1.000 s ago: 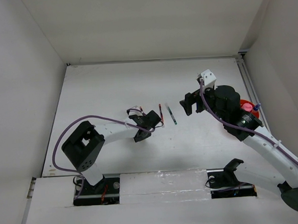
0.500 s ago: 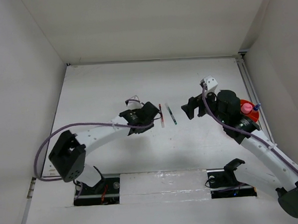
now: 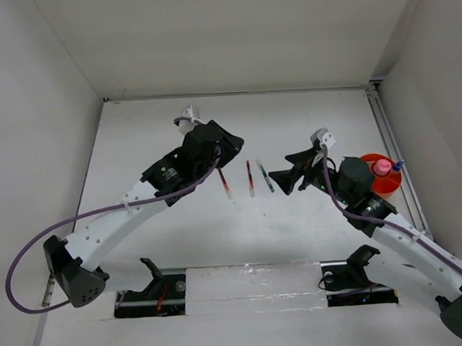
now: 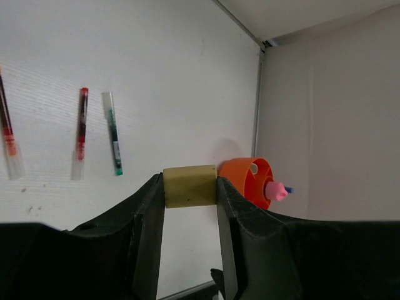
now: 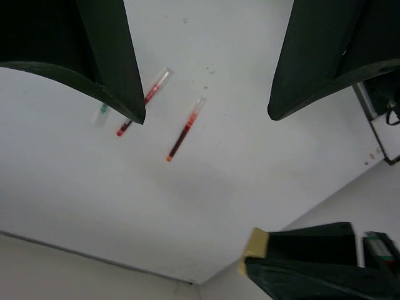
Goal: Sort the stationery into containers
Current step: Pick up the stationery from the center of the board.
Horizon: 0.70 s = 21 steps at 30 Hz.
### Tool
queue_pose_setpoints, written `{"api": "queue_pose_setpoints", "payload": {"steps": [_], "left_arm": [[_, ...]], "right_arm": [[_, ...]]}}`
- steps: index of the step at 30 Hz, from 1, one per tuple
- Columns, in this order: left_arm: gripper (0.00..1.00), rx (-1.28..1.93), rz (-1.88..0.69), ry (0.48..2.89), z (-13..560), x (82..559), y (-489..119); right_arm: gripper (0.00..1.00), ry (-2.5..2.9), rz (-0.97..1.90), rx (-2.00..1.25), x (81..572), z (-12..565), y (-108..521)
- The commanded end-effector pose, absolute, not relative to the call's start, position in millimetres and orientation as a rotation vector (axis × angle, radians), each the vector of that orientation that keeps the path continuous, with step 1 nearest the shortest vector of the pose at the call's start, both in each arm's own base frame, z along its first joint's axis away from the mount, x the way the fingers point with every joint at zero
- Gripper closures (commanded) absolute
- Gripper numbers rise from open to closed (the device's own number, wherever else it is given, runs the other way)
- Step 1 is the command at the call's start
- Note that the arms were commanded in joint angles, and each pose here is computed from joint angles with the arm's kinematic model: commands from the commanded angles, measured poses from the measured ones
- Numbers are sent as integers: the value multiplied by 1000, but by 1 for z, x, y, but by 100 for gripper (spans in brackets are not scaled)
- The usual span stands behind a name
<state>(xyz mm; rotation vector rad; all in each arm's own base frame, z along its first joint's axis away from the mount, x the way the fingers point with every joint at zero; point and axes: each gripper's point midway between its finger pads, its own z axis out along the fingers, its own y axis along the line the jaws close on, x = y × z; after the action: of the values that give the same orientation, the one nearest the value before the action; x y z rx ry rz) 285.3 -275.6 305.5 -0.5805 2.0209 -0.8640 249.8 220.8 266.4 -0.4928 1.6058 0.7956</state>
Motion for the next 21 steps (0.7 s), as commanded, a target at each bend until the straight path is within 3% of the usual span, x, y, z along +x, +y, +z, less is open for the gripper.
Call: {"api": "queue_pose_setpoints", "payload": {"steps": [1,11,15,21], "left_arm": [[100,-556,-1047,1966,337,283,-295],[100,-511,-1189,1965,350,276,-319],[100,-483,-1194,1981,341,272,-324],[100,-424,-1204,1971,338,267,-332]], "right_arm": [[15,1370,878,-420,236,323,233],[21,1334,910,-342,242,325,264],[26,1348,885,-210,257,327,254],[26,1290,911,-135,259,341,251]]}}
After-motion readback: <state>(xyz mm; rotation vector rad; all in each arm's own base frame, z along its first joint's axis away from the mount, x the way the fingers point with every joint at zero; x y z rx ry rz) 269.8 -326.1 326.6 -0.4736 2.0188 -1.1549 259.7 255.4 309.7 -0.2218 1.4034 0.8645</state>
